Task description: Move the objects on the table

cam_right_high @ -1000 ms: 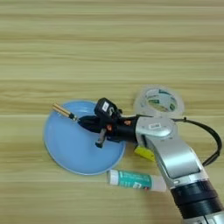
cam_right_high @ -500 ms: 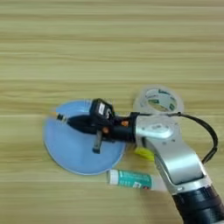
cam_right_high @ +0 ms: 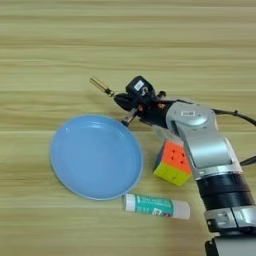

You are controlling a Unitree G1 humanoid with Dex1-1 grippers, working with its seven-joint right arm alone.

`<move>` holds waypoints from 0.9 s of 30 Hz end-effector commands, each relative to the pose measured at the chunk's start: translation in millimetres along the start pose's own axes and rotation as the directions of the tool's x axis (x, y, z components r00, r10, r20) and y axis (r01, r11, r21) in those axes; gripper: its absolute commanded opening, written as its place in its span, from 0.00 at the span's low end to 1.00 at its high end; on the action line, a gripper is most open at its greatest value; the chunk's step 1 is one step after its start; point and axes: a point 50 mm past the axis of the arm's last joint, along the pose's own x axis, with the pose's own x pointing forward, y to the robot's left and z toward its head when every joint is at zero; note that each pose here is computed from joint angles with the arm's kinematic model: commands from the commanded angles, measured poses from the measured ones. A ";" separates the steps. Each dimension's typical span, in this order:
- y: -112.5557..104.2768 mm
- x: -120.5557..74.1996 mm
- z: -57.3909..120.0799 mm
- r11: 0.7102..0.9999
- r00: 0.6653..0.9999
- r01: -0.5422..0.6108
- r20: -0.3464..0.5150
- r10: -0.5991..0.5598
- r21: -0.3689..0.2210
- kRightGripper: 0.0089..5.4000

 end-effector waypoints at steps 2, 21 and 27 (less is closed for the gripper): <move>-29.5 -6.9 21.2 0.989 0.992 0.125 0.013 -0.125 -0.083 0.02; -24.4 5.3 -15.0 0.998 0.988 0.062 -0.140 -0.065 -0.028 0.02; -23.8 5.9 -18.6 0.998 0.986 0.053 -0.154 -0.057 -0.026 0.02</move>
